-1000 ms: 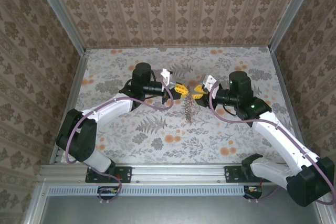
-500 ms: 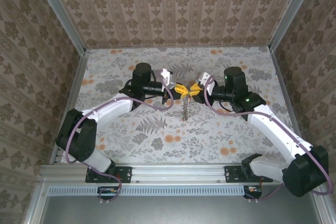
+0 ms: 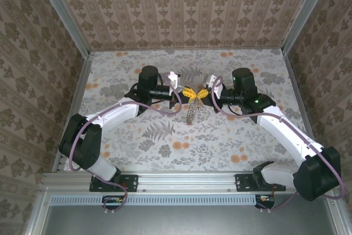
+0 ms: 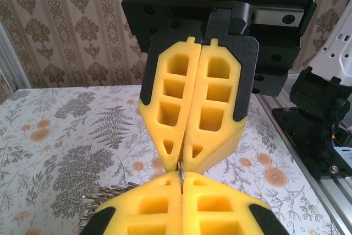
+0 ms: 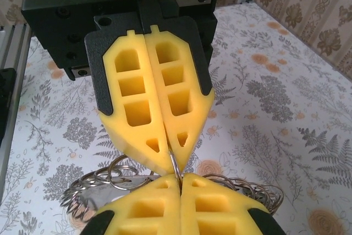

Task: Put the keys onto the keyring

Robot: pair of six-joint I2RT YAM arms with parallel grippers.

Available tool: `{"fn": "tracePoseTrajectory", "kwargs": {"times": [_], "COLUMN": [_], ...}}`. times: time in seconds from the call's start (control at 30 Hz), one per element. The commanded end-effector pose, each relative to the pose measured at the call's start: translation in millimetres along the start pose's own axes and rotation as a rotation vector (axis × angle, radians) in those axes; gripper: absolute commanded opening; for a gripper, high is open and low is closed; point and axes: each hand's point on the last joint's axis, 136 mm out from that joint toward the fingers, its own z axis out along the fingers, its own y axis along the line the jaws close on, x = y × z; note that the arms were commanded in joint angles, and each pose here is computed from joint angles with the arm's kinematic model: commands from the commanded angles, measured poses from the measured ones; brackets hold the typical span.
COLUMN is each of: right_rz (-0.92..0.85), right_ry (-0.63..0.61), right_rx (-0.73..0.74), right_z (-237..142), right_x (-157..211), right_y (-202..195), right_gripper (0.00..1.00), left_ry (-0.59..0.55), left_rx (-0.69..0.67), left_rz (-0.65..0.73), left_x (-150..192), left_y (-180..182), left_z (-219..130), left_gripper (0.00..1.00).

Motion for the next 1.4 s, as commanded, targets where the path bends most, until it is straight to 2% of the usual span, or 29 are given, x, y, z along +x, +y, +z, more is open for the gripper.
{"fn": "tracePoseTrajectory", "kwargs": {"times": [0.0, 0.07, 0.23, 0.4, 0.7, 0.83, 0.93, 1.03, 1.2, 1.37], "right_rz": [-0.013, -0.025, -0.06, -0.085, -0.134, -0.146, -0.151, -0.161, -0.11, -0.039], "right_ry": [0.022, 0.053, 0.163, 0.249, 0.33, 0.289, 0.267, 0.241, 0.153, 0.091], "right_rx": [0.002, 0.012, 0.016, 0.014, 0.006, -0.008, -0.007, 0.016, 0.021, -0.007], "right_z": [-1, -2, -3, -3, -2, -1, -2, -1, -1, 0], "right_x": [-7, -7, -3, 2, -2, -14, -18, -18, -8, -2], "right_y": [-2, -2, 4, 10, 18, 23, 24, 22, 16, 12], "right_gripper": [0.0, 0.0, 0.0, 0.0, 0.0, 0.0, 0.0, 0.0, 0.14, 0.18], "left_ry": [-0.007, 0.035, 0.172, 0.202, 0.226, 0.212, 0.19, 0.156, 0.069, 0.016], "left_rx": [0.044, 0.031, 0.007, 0.013, 0.035, 0.048, 0.06, 0.066, 0.065, 0.074], "left_rz": [0.077, 0.077, 0.071, 0.08, 0.079, 0.075, 0.075, 0.064, 0.045, 0.059], "left_x": [-14, -8, 13, 13, 15, 12, 8, 4, -3, -11], "left_y": [-10, -9, -8, -7, -11, -12, -13, -13, -11, -12], "left_z": [2, 1, -4, -4, -2, -1, 0, 1, 1, 3], "left_gripper": [0.03, 0.11, 0.19, 0.17, 0.09, 0.09, 0.0, 0.0, 0.0, 0.0]}}
